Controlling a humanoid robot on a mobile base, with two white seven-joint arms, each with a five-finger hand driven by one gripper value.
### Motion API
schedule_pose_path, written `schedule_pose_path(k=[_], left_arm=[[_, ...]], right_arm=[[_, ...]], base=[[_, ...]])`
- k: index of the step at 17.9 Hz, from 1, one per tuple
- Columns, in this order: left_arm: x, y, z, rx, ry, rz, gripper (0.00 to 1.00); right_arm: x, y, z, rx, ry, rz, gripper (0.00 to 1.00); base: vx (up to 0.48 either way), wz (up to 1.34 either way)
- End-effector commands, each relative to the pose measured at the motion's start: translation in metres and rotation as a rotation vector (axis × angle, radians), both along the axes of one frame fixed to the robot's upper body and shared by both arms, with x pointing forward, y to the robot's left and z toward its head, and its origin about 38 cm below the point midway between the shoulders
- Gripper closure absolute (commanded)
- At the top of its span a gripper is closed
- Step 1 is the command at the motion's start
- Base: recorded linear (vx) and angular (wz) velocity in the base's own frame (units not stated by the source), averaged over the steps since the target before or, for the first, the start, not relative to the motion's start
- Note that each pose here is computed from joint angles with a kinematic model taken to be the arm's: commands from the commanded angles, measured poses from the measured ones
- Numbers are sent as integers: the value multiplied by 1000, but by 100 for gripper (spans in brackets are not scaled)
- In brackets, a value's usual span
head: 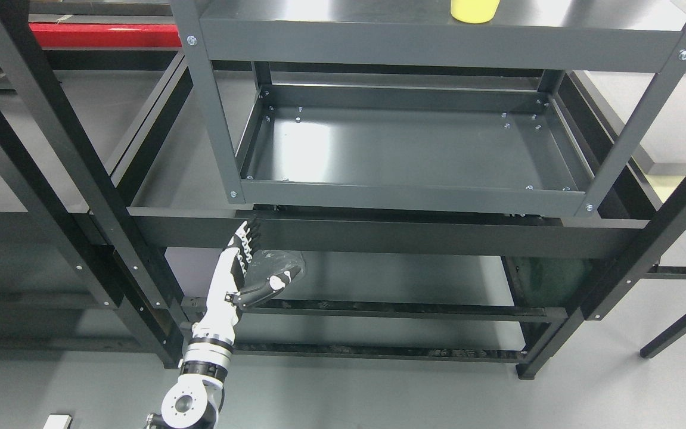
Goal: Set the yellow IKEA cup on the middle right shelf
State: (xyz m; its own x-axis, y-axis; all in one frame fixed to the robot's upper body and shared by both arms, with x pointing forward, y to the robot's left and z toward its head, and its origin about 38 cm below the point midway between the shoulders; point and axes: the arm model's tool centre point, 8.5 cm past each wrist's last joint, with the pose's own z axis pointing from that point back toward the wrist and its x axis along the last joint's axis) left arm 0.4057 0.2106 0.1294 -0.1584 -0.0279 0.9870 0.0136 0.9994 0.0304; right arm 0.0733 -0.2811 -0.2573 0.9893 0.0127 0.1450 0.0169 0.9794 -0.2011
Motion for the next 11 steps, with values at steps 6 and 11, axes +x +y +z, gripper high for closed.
schedule_pose_path(k=[6, 11], left_arm=[[-8, 15, 29, -3, -118, 26, 2], [-9, 17, 28, -3, -117, 29, 2]], right_arm=[[-9, -10, 0, -12, 14, -8, 1], [-9, -10, 0, -12, 14, -8, 1]], base=[[0, 0], [0, 0]])
